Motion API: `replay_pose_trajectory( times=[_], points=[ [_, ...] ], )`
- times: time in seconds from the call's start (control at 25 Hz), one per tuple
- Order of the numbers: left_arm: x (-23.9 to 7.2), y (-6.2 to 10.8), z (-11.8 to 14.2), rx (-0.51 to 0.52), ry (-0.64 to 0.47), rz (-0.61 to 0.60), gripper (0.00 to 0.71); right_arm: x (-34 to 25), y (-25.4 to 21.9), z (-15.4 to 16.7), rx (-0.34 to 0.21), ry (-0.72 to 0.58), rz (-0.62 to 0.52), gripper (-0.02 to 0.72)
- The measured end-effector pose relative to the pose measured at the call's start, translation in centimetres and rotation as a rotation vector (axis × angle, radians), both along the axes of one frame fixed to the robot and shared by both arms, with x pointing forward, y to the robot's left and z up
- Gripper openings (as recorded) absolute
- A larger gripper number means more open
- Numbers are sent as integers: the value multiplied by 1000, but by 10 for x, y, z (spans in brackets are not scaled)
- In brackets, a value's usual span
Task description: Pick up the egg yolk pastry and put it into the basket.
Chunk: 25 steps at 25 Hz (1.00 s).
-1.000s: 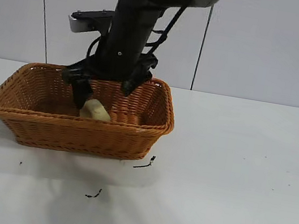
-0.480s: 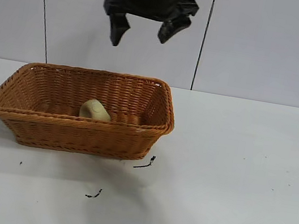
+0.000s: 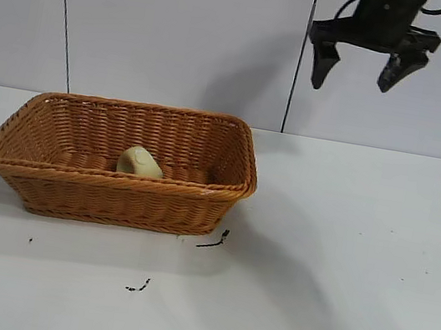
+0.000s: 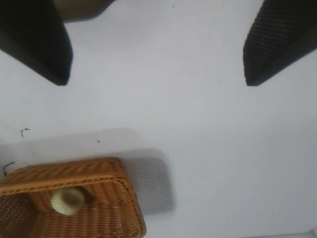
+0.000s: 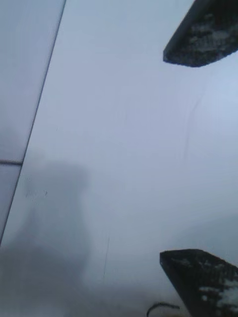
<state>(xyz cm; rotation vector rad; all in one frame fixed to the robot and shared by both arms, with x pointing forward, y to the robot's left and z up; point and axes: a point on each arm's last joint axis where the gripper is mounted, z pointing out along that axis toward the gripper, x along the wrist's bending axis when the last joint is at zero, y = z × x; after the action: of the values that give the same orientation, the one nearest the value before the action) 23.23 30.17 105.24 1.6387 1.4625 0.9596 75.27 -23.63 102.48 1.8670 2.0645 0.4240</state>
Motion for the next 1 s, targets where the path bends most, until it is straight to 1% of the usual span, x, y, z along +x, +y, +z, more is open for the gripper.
replay_pose_trajectory(
  times=[0.12, 0.24, 0.4, 0.6, 0.76, 0.84, 0.88, 0.96, 1.0],
  points=[
    [0, 0, 0, 0, 0, 0, 696, 2, -25, 1, 2, -1, -49, 693],
    [0, 0, 0, 0, 0, 0, 696, 1, -38, 8, 5, -13, -75, 693],
    [0, 0, 0, 0, 0, 0, 696, -5, -43, 26, 9, -45, -84, 693],
    [0, 0, 0, 0, 0, 0, 696, -28, -43, 41, 17, -12, -83, 693],
    [0, 0, 0, 0, 0, 0, 696, -70, -45, 63, 19, 27, -82, 693],
    [0, 0, 0, 0, 0, 0, 696, -101, -46, 82, 19, 23, -79, 693],
    [0, 0, 0, 0, 0, 0, 696, -116, -47, 85, 15, 34, -79, 693],
    [0, 0, 0, 0, 0, 0, 696, -152, -49, 103, 11, 18, -79, 693],
    [0, 0, 0, 0, 0, 0, 696, -168, -50, 104, 10, 27, -79, 693]
  ],
)
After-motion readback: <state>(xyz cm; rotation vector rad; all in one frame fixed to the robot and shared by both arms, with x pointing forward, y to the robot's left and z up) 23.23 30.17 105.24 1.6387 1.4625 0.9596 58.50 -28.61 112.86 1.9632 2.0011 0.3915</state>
